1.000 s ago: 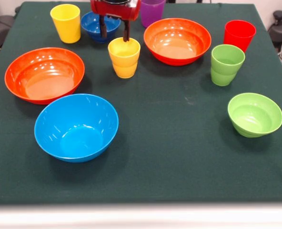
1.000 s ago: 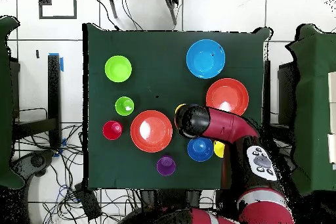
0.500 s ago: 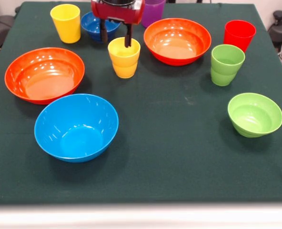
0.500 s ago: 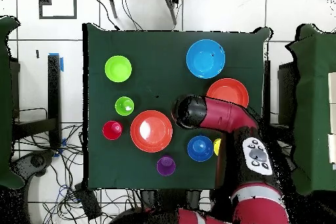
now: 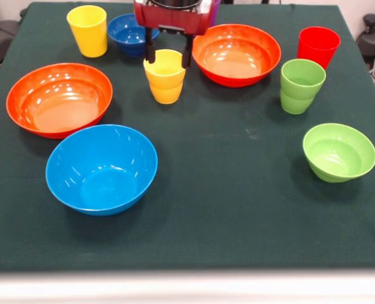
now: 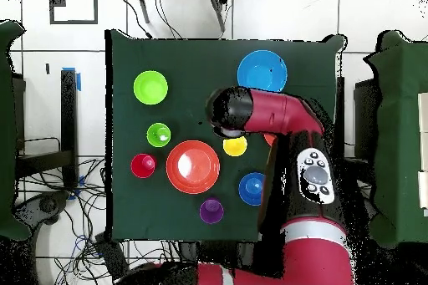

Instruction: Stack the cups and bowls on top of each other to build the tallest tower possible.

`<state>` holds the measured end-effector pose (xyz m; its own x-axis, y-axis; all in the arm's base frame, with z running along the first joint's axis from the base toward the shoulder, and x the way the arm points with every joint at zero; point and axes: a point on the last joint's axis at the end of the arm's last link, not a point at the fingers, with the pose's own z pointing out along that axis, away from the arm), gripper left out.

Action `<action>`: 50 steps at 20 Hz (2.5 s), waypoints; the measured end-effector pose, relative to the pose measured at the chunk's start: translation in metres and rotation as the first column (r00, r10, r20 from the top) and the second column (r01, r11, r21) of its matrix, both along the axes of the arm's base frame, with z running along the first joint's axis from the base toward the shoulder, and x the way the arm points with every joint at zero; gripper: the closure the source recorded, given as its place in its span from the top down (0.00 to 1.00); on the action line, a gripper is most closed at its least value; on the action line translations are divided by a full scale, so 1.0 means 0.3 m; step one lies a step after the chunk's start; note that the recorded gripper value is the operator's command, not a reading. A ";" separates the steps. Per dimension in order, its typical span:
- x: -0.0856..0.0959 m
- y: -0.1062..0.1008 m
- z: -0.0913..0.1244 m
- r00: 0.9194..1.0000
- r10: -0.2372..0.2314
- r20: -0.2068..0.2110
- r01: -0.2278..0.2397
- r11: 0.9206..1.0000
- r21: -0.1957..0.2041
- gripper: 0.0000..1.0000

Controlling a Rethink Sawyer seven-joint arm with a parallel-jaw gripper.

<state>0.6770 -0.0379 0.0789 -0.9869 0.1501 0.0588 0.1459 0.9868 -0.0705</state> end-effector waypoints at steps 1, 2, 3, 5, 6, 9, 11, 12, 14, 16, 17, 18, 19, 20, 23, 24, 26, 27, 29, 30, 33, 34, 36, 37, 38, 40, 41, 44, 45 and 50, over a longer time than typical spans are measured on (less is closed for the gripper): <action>0.019 0.006 0.010 1.000 0.003 -0.002 -0.003 1.000 0.001 1.00; 0.066 0.020 0.035 1.000 0.010 -0.006 -0.010 1.000 0.003 1.00; 0.080 0.024 0.041 1.000 0.011 -0.007 -0.011 1.000 0.004 1.00; 0.126 0.036 0.060 1.000 0.017 -0.002 -0.017 1.000 0.007 1.00; 0.139 0.040 0.065 1.000 0.019 0.000 -0.019 1.000 0.008 1.00; 0.209 0.055 0.082 0.999 0.026 0.027 -0.027 1.000 0.011 1.00; 0.249 0.061 0.085 0.998 0.031 0.049 -0.031 0.999 0.009 1.00; 0.284 0.069 0.084 0.997 0.035 0.068 -0.036 0.999 0.007 1.00; 0.306 0.074 0.079 0.996 0.039 0.078 -0.039 0.999 0.005 1.00; 0.340 0.086 0.062 0.994 0.051 0.094 -0.051 0.999 -0.005 1.00; 0.346 0.089 0.055 0.994 0.056 0.096 -0.056 0.998 -0.009 1.00; 0.353 0.092 0.049 0.993 0.062 0.098 -0.061 0.998 -0.014 1.00; 0.362 0.099 0.036 0.992 0.071 0.101 -0.070 0.997 -0.021 1.00; 0.367 0.103 0.026 0.992 0.078 0.102 -0.075 0.997 -0.026 1.00; 0.377 0.120 -0.014 0.990 0.100 0.100 -0.096 0.994 -0.042 1.00; 0.377 0.123 -0.026 0.990 0.105 0.098 -0.101 0.994 -0.045 1.00; 0.377 0.125 -0.055 0.989 0.114 0.097 -0.109 0.993 -0.052 1.00; 0.377 0.124 -0.063 0.988 0.116 0.097 -0.111 0.992 -0.055 1.00; 0.374 0.120 -0.091 0.987 0.125 0.101 -0.119 0.991 -0.063 1.00; 0.372 0.120 -0.099 0.987 0.128 0.102 -0.121 0.990 -0.066 1.00; 0.367 0.114 -0.135 0.983 0.145 0.112 -0.137 0.987 -0.082 1.00; 0.366 0.112 -0.143 0.982 0.150 0.115 -0.141 0.986 -0.087 1.00; 0.362 0.107 -0.156 0.981 0.157 0.115 -0.147 0.985 -0.094 1.00; 0.361 0.105 -0.159 0.981 0.159 0.114 -0.148 0.984 -0.096 1.00; 0.362 0.097 -0.164 0.980 0.161 0.113 -0.150 0.983 -0.101 1.00; 0.367 0.091 -0.164 0.980 0.161 0.116 -0.149 0.983 -0.103 1.00; 0.383 0.078 -0.159 0.980 0.156 0.127 -0.143 0.984 -0.105 1.00; 0.403 0.062 -0.150 0.979 0.150 0.140 -0.136 0.985 -0.107 1.00; 0.412 0.055 -0.145 0.978 0.148 0.146 -0.133 0.985 -0.108 1.00; 0.464 0.015 -0.111 0.973 0.136 0.185 -0.115 0.986 -0.118 1.00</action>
<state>0.8162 -0.0333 0.0457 -0.9896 0.0198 -0.1424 0.0425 0.9865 -0.1583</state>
